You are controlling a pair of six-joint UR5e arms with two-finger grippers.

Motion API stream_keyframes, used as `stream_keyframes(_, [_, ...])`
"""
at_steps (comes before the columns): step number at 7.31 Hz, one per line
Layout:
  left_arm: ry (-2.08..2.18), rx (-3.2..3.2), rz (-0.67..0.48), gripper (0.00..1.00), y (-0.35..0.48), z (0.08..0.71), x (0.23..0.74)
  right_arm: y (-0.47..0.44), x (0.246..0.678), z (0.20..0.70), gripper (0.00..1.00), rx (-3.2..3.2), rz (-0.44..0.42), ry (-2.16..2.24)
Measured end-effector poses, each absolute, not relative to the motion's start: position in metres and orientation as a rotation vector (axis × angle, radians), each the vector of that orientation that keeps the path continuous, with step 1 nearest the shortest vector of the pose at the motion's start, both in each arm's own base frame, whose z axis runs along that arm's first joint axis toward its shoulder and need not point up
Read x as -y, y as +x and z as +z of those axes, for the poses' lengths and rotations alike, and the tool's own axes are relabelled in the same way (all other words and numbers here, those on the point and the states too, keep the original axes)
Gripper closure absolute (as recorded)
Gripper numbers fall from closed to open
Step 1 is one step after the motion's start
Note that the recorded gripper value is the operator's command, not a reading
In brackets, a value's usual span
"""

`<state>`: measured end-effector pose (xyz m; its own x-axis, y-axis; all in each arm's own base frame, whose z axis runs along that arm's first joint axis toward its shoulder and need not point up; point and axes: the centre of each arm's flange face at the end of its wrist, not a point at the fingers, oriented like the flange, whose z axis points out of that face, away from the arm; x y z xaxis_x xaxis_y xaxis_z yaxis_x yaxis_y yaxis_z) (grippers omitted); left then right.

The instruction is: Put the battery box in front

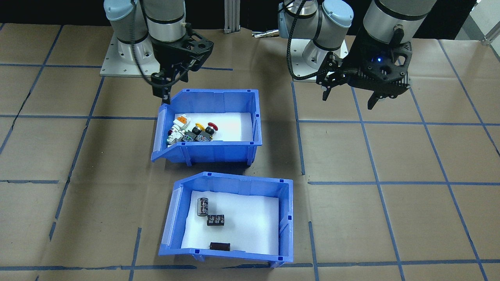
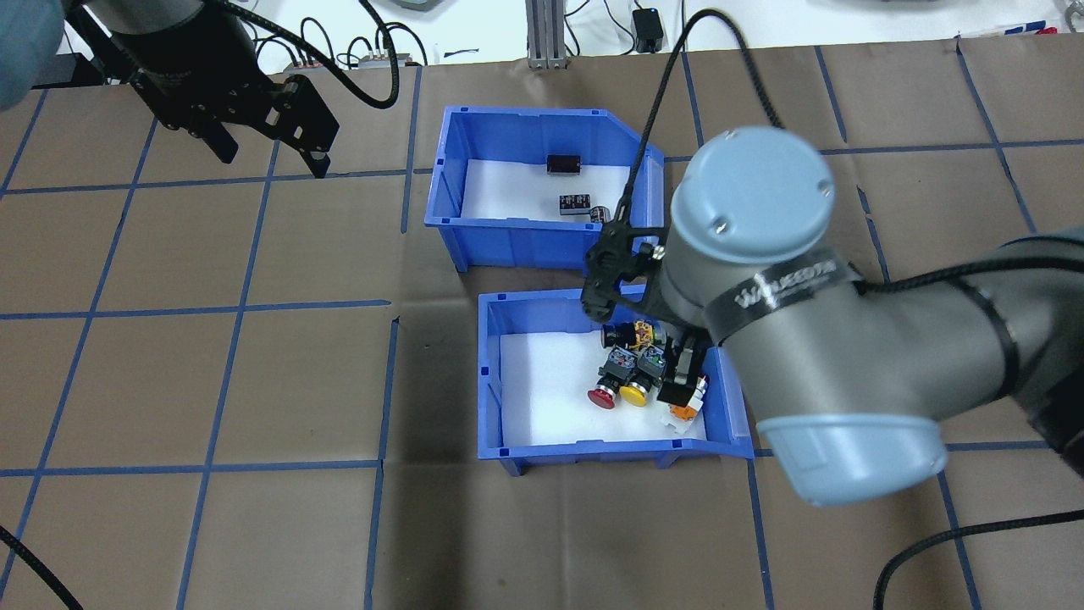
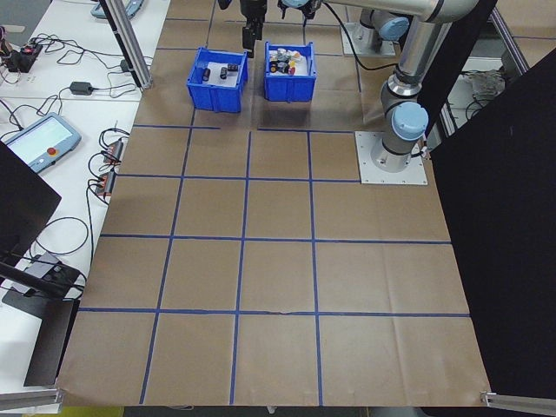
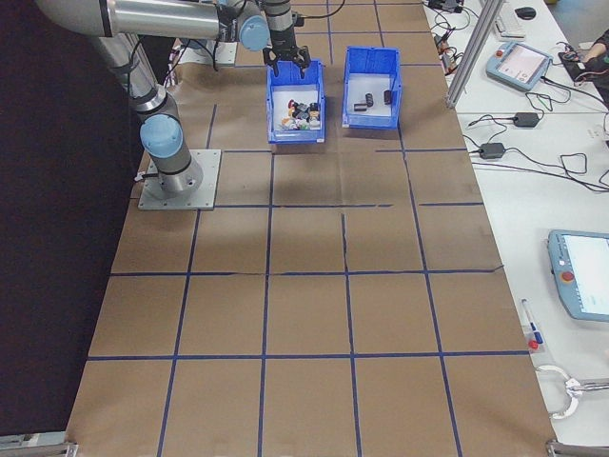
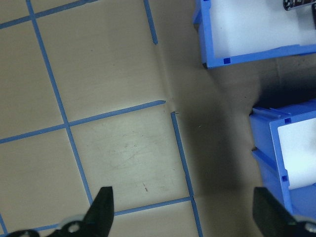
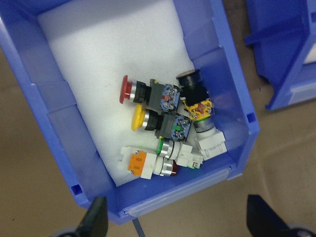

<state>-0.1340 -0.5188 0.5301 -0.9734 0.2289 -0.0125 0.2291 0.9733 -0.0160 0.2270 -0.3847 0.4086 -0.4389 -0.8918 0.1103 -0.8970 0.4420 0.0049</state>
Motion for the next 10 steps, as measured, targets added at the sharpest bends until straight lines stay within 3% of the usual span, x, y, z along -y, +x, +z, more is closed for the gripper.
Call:
stream_keyframes(2, [0.359,-3.106,-0.043,0.0,-0.133,0.533,0.52,0.177,0.423,0.451,0.0,2.878,0.08,1.041])
stream_keyframes(5, [0.357,-3.083,-0.046,0.0,-0.131,0.533,0.521,0.155,0.494,0.48,0.0,3.036,0.149,0.37])
stream_keyframes(8, [0.358,-3.079,-0.051,0.0,-0.131,0.535,0.521,0.138,0.552,0.46,0.0,3.069,0.102,0.076])
stream_keyframes(10, [0.359,-3.08,-0.046,0.0,-0.132,0.533,0.522,0.116,0.548,0.443,0.0,3.074,0.055,-0.011])
